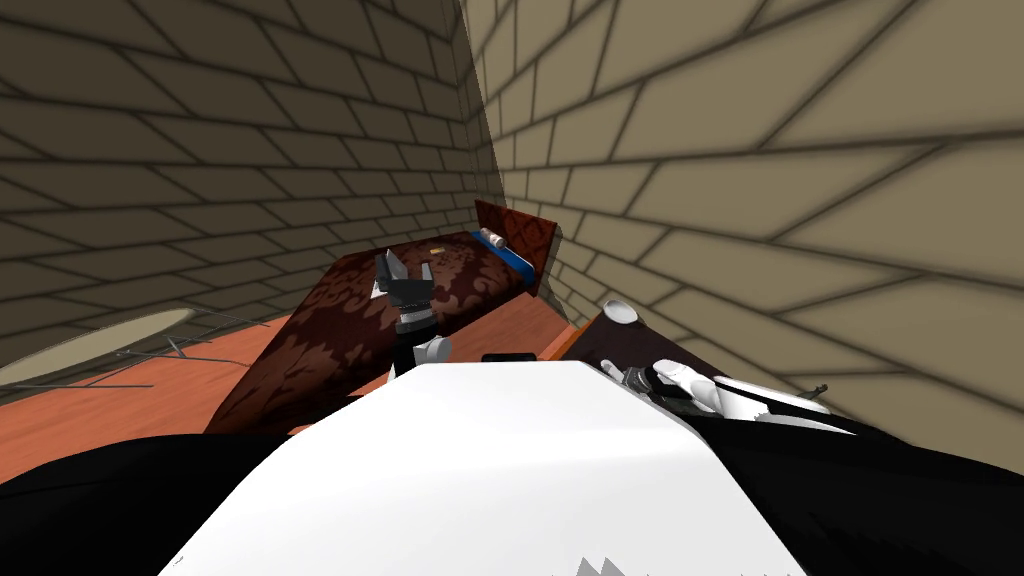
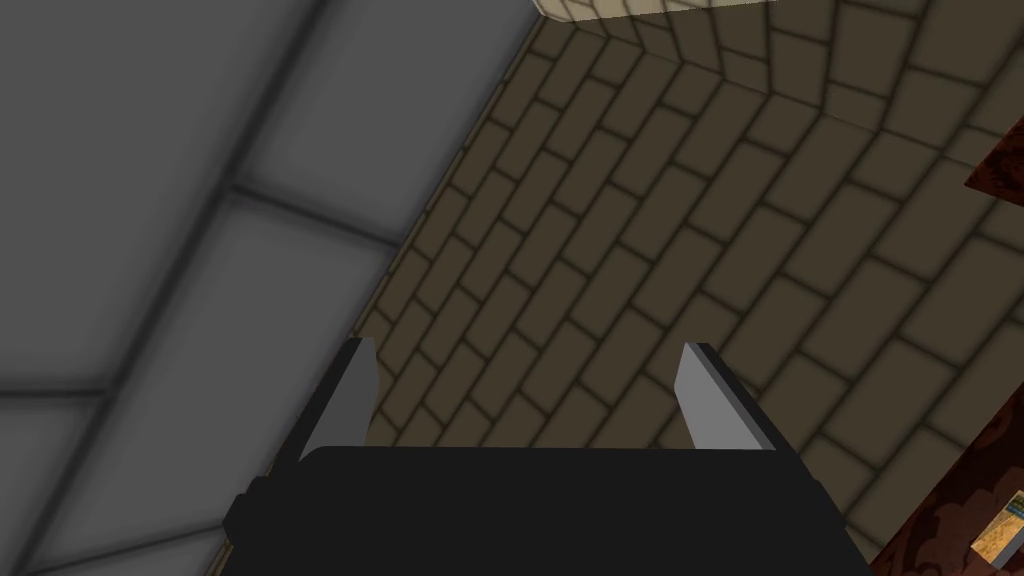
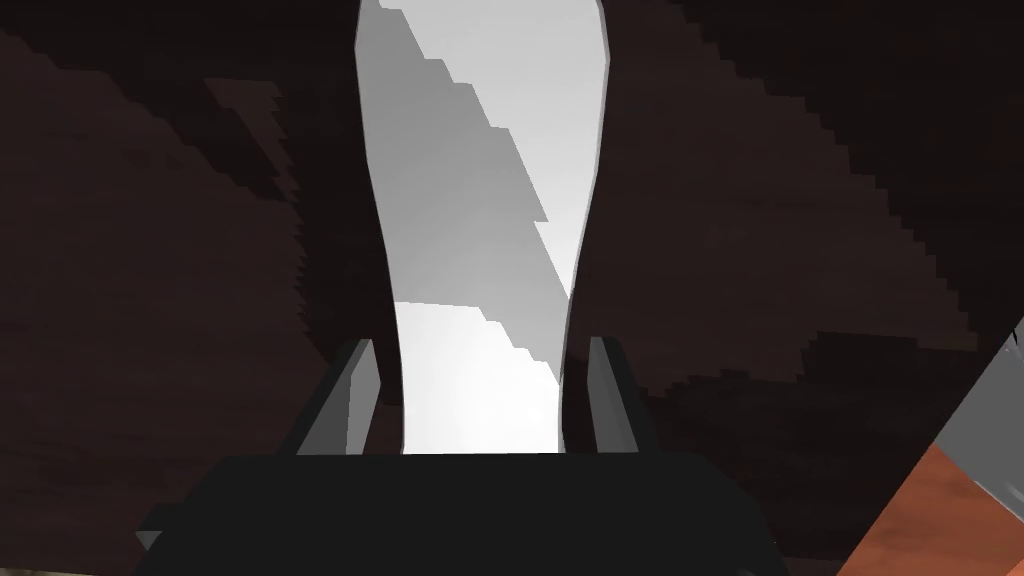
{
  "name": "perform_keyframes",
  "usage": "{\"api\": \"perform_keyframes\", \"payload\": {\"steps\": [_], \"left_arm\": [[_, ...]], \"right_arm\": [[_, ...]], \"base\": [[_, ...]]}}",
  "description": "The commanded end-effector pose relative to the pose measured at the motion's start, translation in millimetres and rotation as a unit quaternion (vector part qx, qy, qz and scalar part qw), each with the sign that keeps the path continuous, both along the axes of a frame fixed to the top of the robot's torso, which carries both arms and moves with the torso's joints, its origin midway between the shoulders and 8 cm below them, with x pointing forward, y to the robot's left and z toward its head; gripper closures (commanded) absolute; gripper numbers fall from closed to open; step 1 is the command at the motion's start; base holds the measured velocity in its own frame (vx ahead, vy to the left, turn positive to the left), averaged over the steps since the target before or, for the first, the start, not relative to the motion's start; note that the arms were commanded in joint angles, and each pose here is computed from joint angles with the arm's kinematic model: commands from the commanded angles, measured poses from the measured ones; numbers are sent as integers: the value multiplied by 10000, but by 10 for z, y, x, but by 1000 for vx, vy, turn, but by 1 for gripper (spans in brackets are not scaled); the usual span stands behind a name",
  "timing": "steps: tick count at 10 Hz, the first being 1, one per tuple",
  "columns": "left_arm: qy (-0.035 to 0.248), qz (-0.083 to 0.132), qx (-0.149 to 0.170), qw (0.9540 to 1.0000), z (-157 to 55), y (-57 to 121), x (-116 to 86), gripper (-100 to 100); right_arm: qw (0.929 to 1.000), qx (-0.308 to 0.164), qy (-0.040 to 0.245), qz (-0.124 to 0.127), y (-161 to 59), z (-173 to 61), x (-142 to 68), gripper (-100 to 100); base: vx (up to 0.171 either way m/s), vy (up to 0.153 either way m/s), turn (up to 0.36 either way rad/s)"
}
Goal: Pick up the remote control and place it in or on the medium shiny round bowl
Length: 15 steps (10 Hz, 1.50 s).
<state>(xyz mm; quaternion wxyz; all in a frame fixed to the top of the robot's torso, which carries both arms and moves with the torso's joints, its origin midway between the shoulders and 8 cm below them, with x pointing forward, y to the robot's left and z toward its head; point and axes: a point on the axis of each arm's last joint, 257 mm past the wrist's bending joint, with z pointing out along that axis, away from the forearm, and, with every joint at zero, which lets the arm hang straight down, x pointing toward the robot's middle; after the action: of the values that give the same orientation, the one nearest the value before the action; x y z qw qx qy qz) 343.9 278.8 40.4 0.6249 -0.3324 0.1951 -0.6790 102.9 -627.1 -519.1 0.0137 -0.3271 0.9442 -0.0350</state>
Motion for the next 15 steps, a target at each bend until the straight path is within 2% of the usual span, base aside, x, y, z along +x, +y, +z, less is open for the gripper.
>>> {"api": "perform_keyframes", "payload": {"steps": [1,2,3,7,8,9,10,11,13,14,15], "left_arm": [[0,0,0,10000,0,0,0,0],[0,0,0,10000,0,0,0,0],[0,0,0,10000,0,0,0,0],[0,0,0,10000,0,0,0,0],[0,0,0,10000,0,0,0,0],[0,0,0,10000,0,0,0,0],[0,0,1,10000,0,0,0,0],[1,1,1,10000,-1,1,0,0],[1,1,1,10000,-1,1,-1,0],[1,1,1,10000,0,1,-1,0],[2,2,2,10000,-1,1,-1,0]], "right_arm": [[9991,-361,-169,-110,-419,313,191,100],[9994,-280,-187,-63,-341,283,226,100],[9991,-361,-169,-110,-419,313,191,100],[9961,-741,-449,-148,-902,822,507,100],[9951,-859,-424,-226,-1011,876,448,100],[9961,-741,-449,-148,-902,822,507,100],[9951,-819,-540,-81,-1027,1028,661,100],[9948,-840,-581,-30,-1068,1122,743,100],[9945,-849,-620,28,-1096,1209,827,100],[9940,-835,-685,164,-1117,1360,990,100],[9940,-835,-685,164,-1117,1360,990,100]], "base": [[-98,179,-3],[-53,182,-2],[-2,112,3],[25,155,0],[52,145,1],[28,35,-7],[111,93,-47],[193,146,-66],[203,76,-26],[245,47,-79],[236,32,-43]]}}
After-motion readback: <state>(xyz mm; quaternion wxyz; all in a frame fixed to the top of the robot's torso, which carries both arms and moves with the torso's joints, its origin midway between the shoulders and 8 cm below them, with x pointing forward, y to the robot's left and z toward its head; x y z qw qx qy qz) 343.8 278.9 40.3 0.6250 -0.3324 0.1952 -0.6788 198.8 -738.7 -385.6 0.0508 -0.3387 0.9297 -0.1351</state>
